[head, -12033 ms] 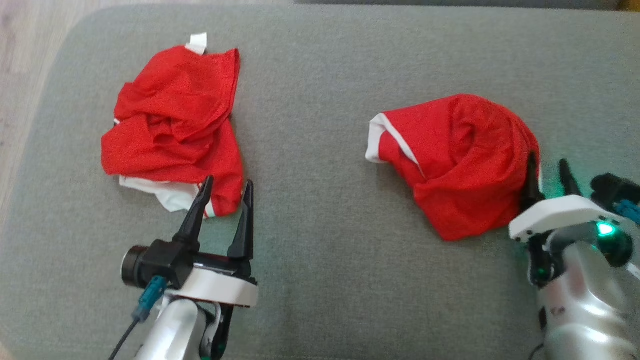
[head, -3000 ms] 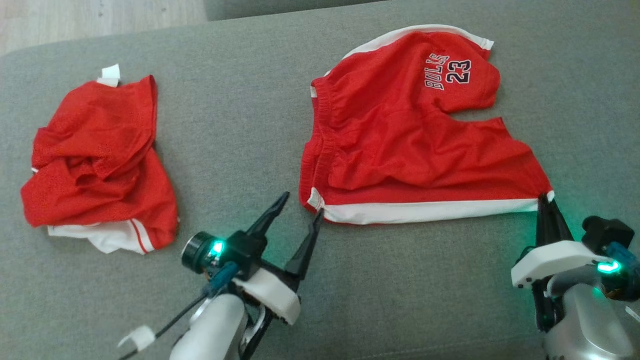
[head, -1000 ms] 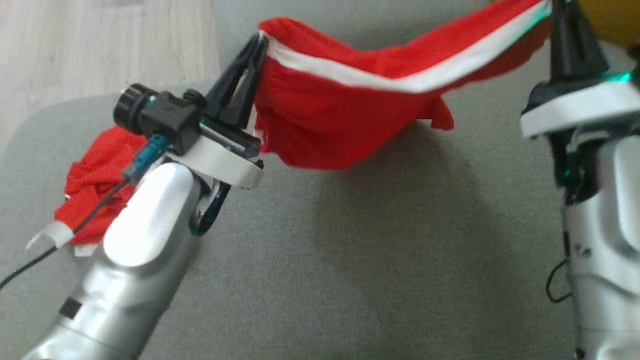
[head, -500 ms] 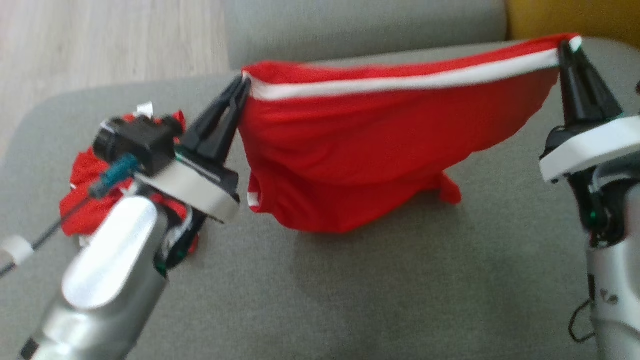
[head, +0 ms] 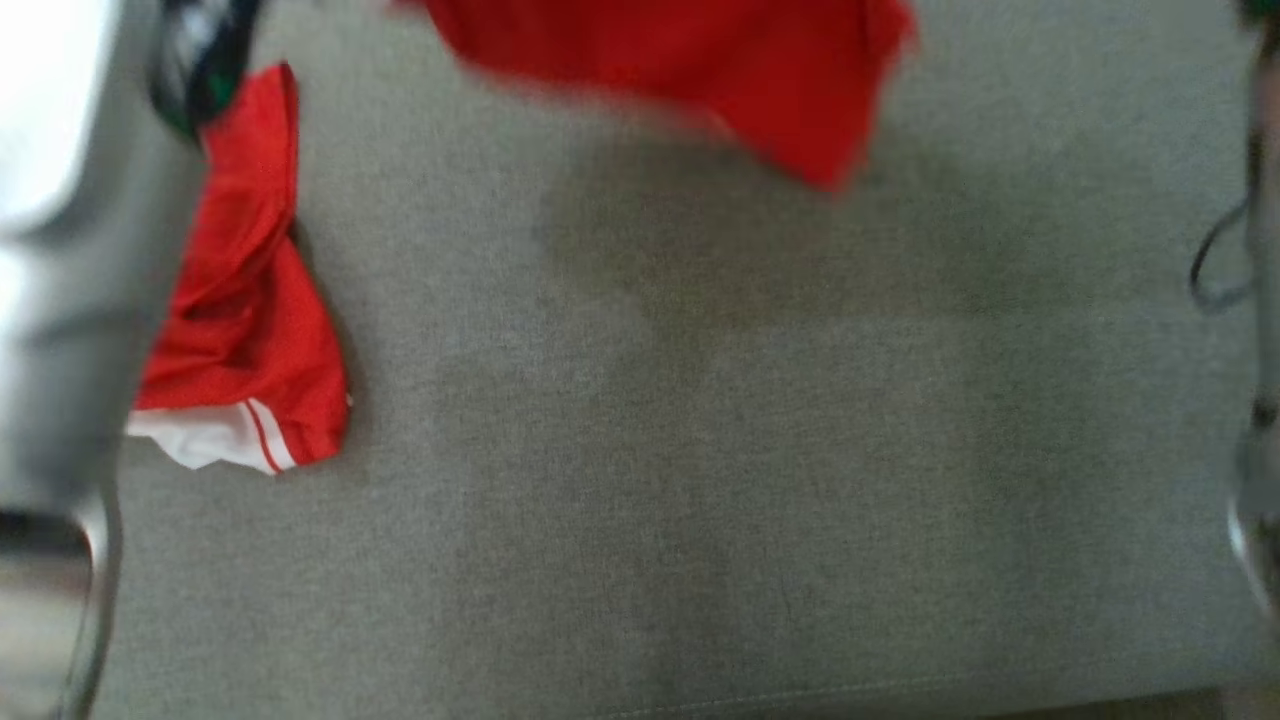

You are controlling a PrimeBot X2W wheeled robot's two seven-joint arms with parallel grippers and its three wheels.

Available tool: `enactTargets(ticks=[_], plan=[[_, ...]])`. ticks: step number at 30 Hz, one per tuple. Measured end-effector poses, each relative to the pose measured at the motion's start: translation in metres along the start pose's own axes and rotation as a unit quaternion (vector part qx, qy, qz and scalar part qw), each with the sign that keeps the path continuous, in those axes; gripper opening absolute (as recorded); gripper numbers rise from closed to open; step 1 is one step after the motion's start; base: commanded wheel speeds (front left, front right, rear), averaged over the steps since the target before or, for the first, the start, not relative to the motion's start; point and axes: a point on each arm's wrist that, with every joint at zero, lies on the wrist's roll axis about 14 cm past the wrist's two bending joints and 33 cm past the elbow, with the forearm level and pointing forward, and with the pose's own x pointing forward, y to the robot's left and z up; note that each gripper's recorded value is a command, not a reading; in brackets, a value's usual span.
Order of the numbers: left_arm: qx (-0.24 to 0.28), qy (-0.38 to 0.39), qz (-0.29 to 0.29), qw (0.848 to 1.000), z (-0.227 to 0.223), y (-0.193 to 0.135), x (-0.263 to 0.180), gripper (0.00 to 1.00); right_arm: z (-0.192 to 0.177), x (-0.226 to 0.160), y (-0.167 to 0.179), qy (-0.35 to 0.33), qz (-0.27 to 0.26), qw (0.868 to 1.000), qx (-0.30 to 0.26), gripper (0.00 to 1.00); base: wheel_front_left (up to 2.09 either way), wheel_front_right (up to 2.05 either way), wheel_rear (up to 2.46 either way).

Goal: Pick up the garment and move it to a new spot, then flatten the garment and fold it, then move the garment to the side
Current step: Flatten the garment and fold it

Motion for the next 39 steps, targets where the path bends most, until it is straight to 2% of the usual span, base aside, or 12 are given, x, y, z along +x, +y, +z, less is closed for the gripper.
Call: enactTargets(ticks=[3,6,9,13,14,15,19,24,29,39], plan=[[-0.003,-0.043,0.018,0.999,0.012,0.013,0.018,0.0,0.007,0.02,-0.01,-0.029,-0.018,0.999,-0.01,0.0,0.0,0.0,0.0],[-0.009,-0.061,0.022,0.998,0.013,0.011,0.021,0.0,-0.005,0.023,-0.011,-0.027,-0.024,0.999,-0.003,0.0,0.0,0.0,0.0],[-0.005,-0.039,0.013,0.999,-0.006,0.001,0.015,0.0,-0.032,0.015,-0.01,0.004,-0.025,1.0,0.0,0.0,0.0,0.0,0.0],[-0.028,0.035,-0.014,0.999,-0.067,-0.031,-0.016,0.0,-0.095,-0.016,-0.009,0.088,-0.021,0.996,-0.003,0.0,0.0,0.0,0.0],[-0.028,0.035,-0.014,0.999,-0.067,-0.031,-0.016,0.0,-0.095,-0.016,-0.009,0.088,-0.021,0.996,-0.003,0.0,0.0,0.0,0.0],[-0.039,0.059,-0.021,0.997,-0.086,-0.041,-0.029,0.0,-0.112,-0.028,-0.01,0.115,-0.023,0.993,0.0,0.0,0.0,0.0,0.0],[-0.08,0.144,-0.059,0.985,-0.146,-0.09,-0.092,0.0,-0.176,-0.085,-0.016,0.226,-0.027,0.974,0.012,0.0,0.0,0.0,0.0],[-0.119,0.19,-0.094,0.97,-0.166,-0.134,-0.148,0.0,-0.218,-0.147,-0.014,0.335,-0.017,0.942,0.023,0.0,0.0,0.0,0.0],[-0.126,0.209,-0.125,0.962,-0.163,-0.164,-0.181,0.0,-0.227,-0.197,-0.023,0.393,-0.011,0.919,0.04,0.0,0.0,0.0,0.0],[-0.148,0.225,-0.164,0.949,-0.141,-0.216,-0.222,0.0,-0.219,-0.285,-0.037,0.475,-0.001,0.875,0.09,0.0,0.0,0.0,0.0]])
